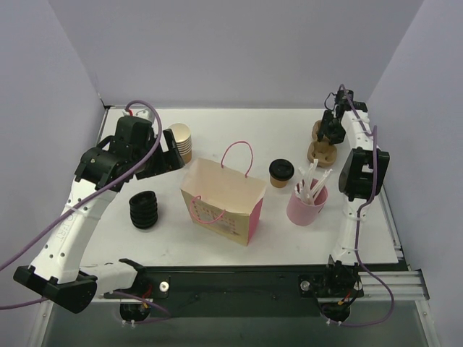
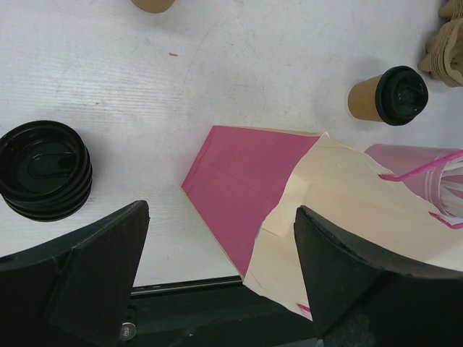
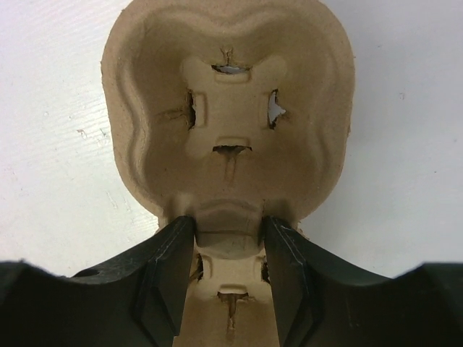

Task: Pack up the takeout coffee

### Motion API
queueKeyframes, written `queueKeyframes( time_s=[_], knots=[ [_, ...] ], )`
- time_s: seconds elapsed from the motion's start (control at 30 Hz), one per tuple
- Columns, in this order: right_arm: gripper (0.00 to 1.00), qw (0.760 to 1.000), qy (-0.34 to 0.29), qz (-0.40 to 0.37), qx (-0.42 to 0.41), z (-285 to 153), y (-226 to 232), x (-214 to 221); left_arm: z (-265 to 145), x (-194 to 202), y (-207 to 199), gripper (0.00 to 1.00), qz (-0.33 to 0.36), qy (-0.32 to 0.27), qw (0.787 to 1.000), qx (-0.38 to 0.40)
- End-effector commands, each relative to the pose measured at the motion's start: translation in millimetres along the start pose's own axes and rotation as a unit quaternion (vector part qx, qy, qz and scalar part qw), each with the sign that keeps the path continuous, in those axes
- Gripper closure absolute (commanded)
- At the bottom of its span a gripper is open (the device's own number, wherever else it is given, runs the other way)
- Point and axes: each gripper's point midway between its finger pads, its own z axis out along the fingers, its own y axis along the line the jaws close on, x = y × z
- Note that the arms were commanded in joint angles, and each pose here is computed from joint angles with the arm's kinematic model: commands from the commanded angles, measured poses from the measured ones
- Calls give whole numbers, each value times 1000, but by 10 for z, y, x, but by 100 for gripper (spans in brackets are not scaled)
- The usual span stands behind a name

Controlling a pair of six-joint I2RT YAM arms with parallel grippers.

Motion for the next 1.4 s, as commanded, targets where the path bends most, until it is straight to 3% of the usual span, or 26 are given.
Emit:
queueKeyframes(
  time_s=[0.0, 0.07, 0.1, 0.4, 0.47, 0.57, 0.63, 0.67, 0.73, 0.8, 0.9, 0.97, 1.0, 1.1, 1.3, 1.37],
  knots=[
    [57, 1000, 4, 0, 18, 21, -39, 4, -59, -71, -13, 9, 3, -17, 1000, 12],
    [70, 1000, 0, -2, 19, 17, -33, -20, -53, -76, -5, 9, 4, -17, 1000, 11],
    [71, 1000, -6, -2, 18, -10, -20, -63, -53, -78, -1, 8, 3, -17, 1000, 10],
    [72, 993, -99, -6, 68, -622, -129, -531, -2, -96, -28, 8, 2, -16, 1000, 15],
    [71, 994, -97, -11, 51, -579, -85, -491, -2, -103, -31, 8, 1, -17, 1000, 16],
    [69, 996, -83, 15, -38, -476, 102, -471, 3, -101, -32, 8, 2, -16, 1000, 16],
    [70, 997, -71, 8, 3, -444, -23, -397, -5, -107, -33, 8, 1, -17, 1000, 17],
    [71, 993, -80, -14, 80, -460, -205, -434, -5, -108, -32, 9, 1, -17, 1000, 17],
    [72, 991, -64, -34, 110, -473, -267, -360, 1, -109, -36, 8, 1, -16, 1000, 18],
    [72, 995, -71, -32, 68, -492, -145, -357, -11, -118, -40, 9, 2, -18, 1000, 19],
    [69, 992, -98, 4, -79, -618, 239, -453, 10, -108, -46, 9, 1, -15, 1000, 20],
    [68, 989, -97, 20, -109, -650, 286, -503, 10, -109, -61, 8, 0, -14, 1000, 23],
    [68, 991, -82, 23, -99, -644, 258, -447, 16, -114, -65, 8, -1, -15, 1000, 23],
    [70, 995, -86, -22, 55, -634, -135, -461, 17, -113, -59, 8, -1, -16, 1000, 23],
    [70, 997, -78, -20, -4, -601, 42, -371, 5, -120, -68, 8, -3, -18, 999, 27],
    [65, 997, -60, 1, -53, -520, 130, -315, 7, -117, -78, 8, -3, -16, 999, 28]
  ],
)
